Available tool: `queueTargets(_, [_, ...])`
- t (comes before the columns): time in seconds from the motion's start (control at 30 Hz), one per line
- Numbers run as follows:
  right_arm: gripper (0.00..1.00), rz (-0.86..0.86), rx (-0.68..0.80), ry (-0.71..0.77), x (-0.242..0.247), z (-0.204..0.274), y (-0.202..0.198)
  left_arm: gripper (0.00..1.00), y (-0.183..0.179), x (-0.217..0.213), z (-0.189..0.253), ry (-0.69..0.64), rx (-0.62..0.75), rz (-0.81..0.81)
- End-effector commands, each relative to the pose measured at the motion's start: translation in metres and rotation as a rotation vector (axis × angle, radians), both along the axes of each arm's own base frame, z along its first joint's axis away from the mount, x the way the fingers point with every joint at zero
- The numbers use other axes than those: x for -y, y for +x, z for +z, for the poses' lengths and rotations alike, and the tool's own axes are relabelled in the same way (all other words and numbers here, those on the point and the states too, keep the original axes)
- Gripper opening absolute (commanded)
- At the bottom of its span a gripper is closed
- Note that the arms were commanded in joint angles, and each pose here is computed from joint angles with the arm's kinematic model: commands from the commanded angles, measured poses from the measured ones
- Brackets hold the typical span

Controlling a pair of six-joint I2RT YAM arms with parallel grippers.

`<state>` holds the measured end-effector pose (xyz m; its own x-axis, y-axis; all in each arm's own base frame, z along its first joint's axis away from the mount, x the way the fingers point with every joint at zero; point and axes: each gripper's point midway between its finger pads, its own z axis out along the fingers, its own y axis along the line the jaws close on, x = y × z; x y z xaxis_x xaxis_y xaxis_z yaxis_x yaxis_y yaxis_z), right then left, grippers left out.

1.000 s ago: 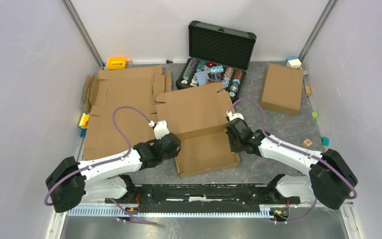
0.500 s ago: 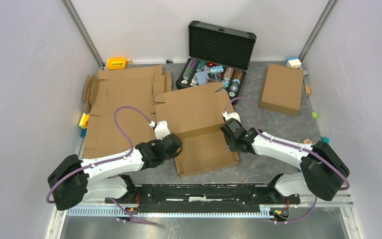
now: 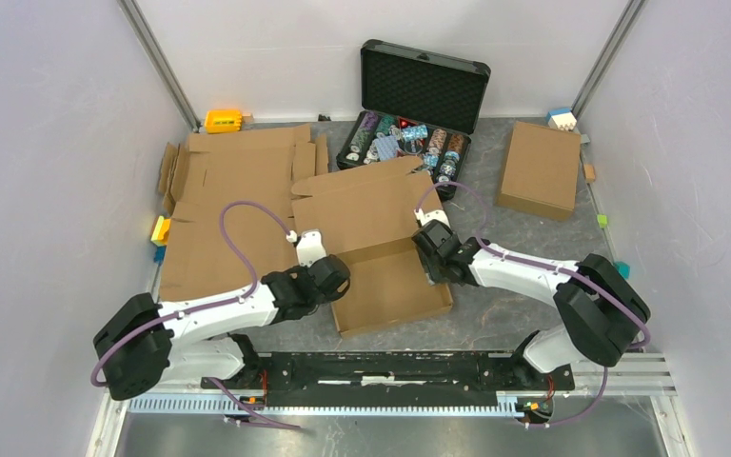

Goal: Fold the paper box

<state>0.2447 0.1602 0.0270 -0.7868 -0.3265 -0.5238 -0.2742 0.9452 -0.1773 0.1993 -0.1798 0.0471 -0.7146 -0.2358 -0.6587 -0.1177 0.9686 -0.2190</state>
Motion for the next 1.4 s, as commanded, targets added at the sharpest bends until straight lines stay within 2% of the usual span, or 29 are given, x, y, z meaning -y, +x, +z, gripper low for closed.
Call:
queueTargets(0.0, [0.58, 0.029, 0.076, 0.047, -0.017, 0.021, 0.021, 0.19, 0.008, -0.003, 0.006, 0.058, 0.032, -0.009])
queueTargets(0.17, [0.51, 0.038, 0.082, 0.030, -0.017, 0.024, 0.025, 0.16, 0.009, -0.003, 0.009, 0.063, 0.037, -0.008])
queueTargets(0.23, [0.43, 0.035, 0.065, 0.006, -0.014, 0.019, 0.024, 0.16, 0.009, -0.005, 0.009, 0.067, 0.036, -0.004])
queueTargets(0.27, [0.43, 0.034, 0.046, -0.007, -0.012, 0.016, 0.021, 0.16, 0.009, -0.005, 0.010, 0.066, 0.038, -0.001])
queueTargets(0.43, [0.61, 0.070, -0.020, 0.068, -0.024, 0.011, 0.007, 0.16, 0.008, -0.009, 0.011, 0.070, 0.042, 0.011])
queueTargets(0.6, [0.60, 0.066, -0.050, 0.103, -0.022, 0.012, -0.006, 0.16, 0.008, -0.009, 0.010, 0.072, 0.040, 0.011])
queueTargets(0.73, [0.54, 0.060, -0.074, 0.076, -0.013, 0.006, -0.014, 0.16, 0.009, -0.009, 0.010, 0.074, 0.039, 0.013])
queueTargets(0.87, [0.41, 0.036, -0.086, -0.012, 0.003, -0.002, -0.016, 0.16, 0.009, -0.009, 0.010, 0.077, 0.038, 0.014])
queueTargets(0.93, [0.26, 0.017, -0.076, -0.055, 0.011, -0.004, -0.015, 0.16, 0.009, -0.009, 0.011, 0.079, 0.039, 0.016])
queueTargets(1.0, [0.01, -0.016, -0.054, -0.102, 0.021, -0.001, -0.012, 0.16, 0.009, -0.011, 0.010, 0.085, 0.039, 0.021])
queueTargets(1.03, [0.00, -0.031, -0.041, -0.120, 0.026, 0.001, -0.011, 0.16, 0.009, -0.011, 0.011, 0.087, 0.041, 0.022])
queueTargets(1.13, [0.00, -0.053, -0.007, -0.139, 0.032, 0.008, -0.007, 0.16, 0.010, -0.011, 0.012, 0.094, 0.041, 0.023])
queueTargets(1.17, [0.03, -0.057, 0.000, -0.141, 0.033, 0.009, -0.006, 0.16, 0.010, -0.010, 0.012, 0.095, 0.040, 0.023])
queueTargets(1.23, [0.18, -0.049, 0.000, -0.132, 0.031, 0.010, -0.006, 0.16, 0.011, -0.009, 0.012, 0.095, 0.039, 0.021])
queueTargets(1.3, [0.38, -0.026, -0.004, -0.097, 0.024, 0.010, -0.007, 0.17, 0.011, -0.007, 0.013, 0.095, 0.038, 0.015])
queueTargets(1.37, [0.49, -0.004, -0.004, -0.051, 0.016, 0.011, -0.007, 0.22, 0.011, -0.006, 0.015, 0.092, 0.035, 0.011])
